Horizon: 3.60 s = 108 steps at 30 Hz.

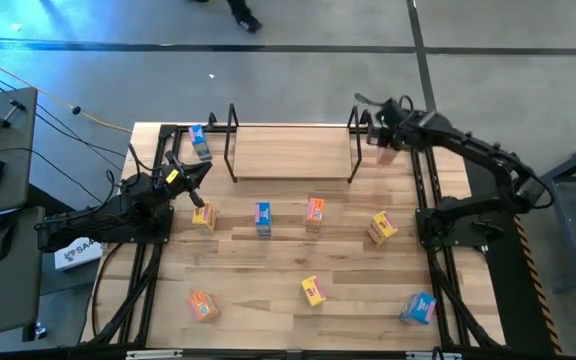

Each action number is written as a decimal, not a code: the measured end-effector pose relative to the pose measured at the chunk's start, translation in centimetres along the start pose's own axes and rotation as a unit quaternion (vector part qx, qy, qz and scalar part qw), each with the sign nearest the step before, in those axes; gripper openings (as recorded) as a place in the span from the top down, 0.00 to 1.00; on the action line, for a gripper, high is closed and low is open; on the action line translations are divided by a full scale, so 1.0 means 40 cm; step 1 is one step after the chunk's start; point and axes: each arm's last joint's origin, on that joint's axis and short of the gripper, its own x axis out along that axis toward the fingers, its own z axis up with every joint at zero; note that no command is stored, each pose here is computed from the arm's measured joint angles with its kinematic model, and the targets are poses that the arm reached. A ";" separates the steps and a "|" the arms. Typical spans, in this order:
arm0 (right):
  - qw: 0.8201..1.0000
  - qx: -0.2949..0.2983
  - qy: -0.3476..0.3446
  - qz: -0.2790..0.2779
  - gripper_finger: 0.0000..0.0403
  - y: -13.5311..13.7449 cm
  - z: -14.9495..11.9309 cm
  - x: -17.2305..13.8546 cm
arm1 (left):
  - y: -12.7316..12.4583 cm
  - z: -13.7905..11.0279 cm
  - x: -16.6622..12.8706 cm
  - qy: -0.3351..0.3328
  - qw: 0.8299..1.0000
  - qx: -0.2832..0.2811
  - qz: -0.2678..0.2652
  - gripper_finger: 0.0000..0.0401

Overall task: Stack cereal on shelf
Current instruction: Put the top orange cereal box on the shelf

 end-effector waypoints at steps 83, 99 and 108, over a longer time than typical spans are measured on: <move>0.708 -0.679 0.071 0.183 0.48 0.449 0.204 0.188 | -0.001 0.002 0.000 -0.004 0.999 -0.037 -0.006 0.95; 0.680 -0.711 0.032 0.174 0.50 0.483 0.185 0.175 | -0.001 0.002 0.000 -0.004 0.999 -0.038 -0.006 0.95; 0.680 -0.712 0.027 0.174 0.39 0.487 0.183 0.174 | -0.001 0.002 0.000 -0.004 0.999 -0.038 -0.007 0.95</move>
